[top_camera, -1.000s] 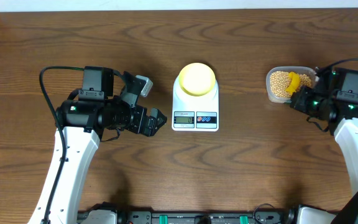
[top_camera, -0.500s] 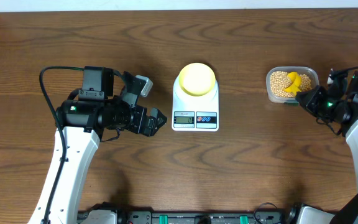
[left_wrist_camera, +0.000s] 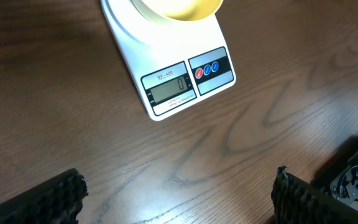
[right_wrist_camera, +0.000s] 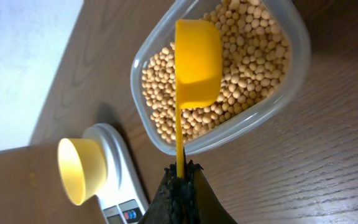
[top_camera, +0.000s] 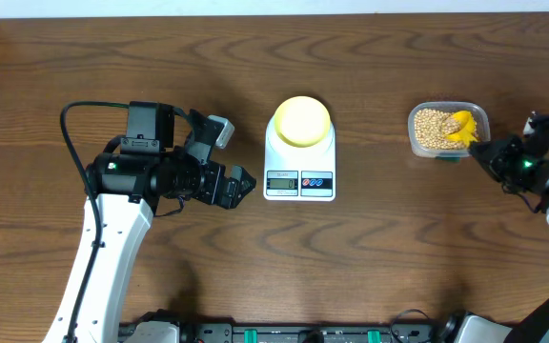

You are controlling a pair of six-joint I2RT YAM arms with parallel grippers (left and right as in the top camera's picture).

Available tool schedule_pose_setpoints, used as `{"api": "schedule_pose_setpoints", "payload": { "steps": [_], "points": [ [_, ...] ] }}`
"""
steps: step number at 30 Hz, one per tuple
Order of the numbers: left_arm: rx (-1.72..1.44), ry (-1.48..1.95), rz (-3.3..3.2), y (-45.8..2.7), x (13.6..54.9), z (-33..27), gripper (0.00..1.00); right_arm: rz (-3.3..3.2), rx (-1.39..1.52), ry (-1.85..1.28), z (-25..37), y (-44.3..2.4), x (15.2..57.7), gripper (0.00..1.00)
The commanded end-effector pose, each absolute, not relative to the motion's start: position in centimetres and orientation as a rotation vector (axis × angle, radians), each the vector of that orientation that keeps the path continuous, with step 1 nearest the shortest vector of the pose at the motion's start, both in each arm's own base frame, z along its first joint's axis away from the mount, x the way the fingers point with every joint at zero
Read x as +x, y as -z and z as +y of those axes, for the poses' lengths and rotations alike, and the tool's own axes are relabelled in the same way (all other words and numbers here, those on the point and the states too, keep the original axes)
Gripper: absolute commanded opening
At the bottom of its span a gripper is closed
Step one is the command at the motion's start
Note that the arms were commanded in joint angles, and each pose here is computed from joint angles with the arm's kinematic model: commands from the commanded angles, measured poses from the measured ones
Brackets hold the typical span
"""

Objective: Scoop item into bowl and weigh 50g on scale
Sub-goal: 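Drag the yellow scoop through the soybeans to fill it, then carry the filled scoop with the right gripper over the yellow bowl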

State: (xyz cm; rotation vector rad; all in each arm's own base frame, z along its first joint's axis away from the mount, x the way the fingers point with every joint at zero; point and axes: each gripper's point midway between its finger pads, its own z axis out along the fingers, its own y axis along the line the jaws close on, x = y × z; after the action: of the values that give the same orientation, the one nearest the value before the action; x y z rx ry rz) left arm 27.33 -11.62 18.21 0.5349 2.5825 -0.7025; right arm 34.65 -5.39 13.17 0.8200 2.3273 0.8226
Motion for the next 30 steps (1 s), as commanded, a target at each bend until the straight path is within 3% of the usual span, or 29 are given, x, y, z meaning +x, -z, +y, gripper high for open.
{"api": "schedule_pose_setpoints", "payload": {
  "steps": [1, 12, 30],
  "points": [
    [0.531, 0.686, 2.597, -17.8, 27.3, -11.3, 0.98, 2.270, 0.817, -0.954, -5.3, -14.6, 34.8, 0.01],
    [0.531, 0.686, 2.597, -17.8, 27.3, -11.3, 0.98, 2.130, 0.852, -1.143, -6.9, -16.8, 34.0, 0.01],
    [0.531, 0.686, 2.597, -17.8, 27.3, -11.3, 0.98, 2.098, 0.790, -1.404, -2.6, -19.2, 34.8, 0.01]
  ]
}}
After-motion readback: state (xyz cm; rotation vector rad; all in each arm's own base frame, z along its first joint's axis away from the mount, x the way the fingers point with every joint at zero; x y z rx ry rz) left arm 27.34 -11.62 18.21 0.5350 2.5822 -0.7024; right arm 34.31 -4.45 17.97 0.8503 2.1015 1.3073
